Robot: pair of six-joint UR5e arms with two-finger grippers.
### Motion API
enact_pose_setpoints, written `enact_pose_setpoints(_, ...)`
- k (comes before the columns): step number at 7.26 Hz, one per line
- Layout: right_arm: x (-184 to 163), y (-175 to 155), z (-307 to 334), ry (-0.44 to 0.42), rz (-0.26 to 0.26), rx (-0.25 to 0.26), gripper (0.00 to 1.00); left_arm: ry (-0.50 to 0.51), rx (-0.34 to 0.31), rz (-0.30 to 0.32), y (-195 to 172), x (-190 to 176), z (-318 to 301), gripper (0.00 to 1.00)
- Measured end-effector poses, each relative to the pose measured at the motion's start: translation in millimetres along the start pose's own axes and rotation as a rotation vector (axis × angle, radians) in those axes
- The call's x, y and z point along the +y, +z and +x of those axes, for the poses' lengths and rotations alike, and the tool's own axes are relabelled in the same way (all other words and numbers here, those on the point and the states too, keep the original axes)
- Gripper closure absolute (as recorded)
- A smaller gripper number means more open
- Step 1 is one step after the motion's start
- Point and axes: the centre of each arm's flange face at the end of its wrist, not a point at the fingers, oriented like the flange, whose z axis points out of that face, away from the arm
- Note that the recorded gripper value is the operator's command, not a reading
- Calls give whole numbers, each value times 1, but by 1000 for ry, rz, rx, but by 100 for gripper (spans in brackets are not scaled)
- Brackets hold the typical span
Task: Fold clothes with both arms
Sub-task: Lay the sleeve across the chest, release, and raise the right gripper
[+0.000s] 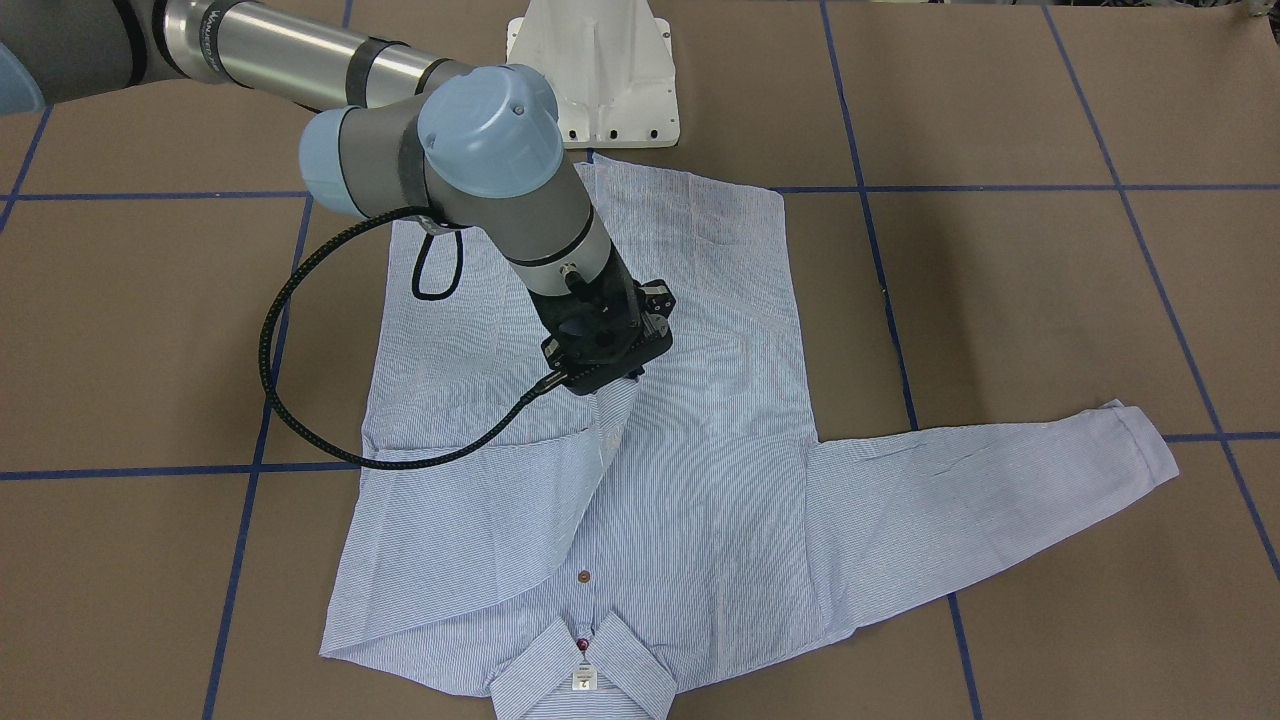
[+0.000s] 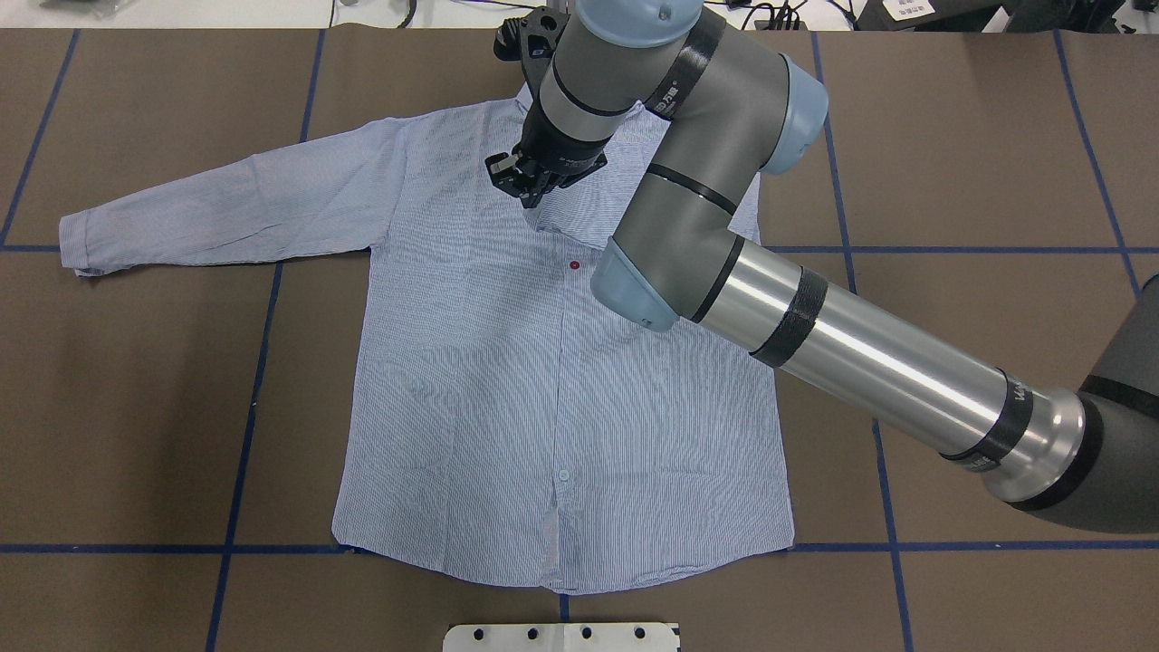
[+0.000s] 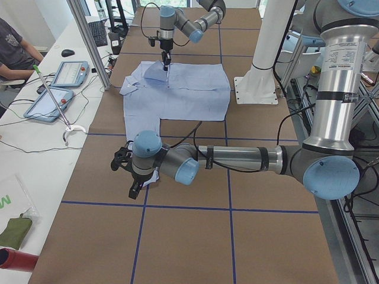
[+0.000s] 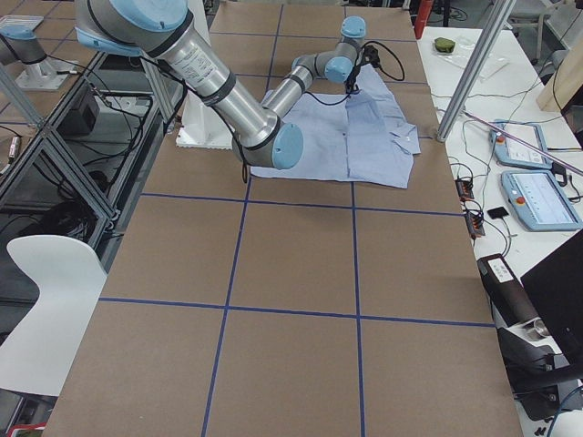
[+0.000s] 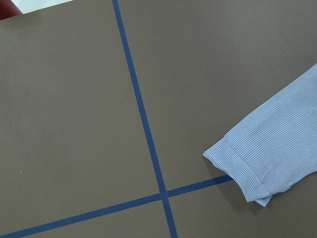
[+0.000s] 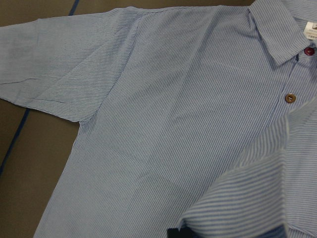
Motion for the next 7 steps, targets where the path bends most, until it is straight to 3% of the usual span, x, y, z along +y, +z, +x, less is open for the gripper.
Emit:
enact_pose_setpoints(2,-17,19,-11,12,-16,28,100,0,0,1,0,-1,0,0)
enact_pose_setpoints(3,-29,32,-25,10,-17,36,94,0,0,1,0,-1,0,0)
enact_pose_setpoints(4,-36,49,-33,-2,-4,37,1,-1,0,-1,1,0,-1,0)
enact_pose_setpoints(7,-31,75,-72,-49,56,34,0,-3,0,-5,2,1,-2,0)
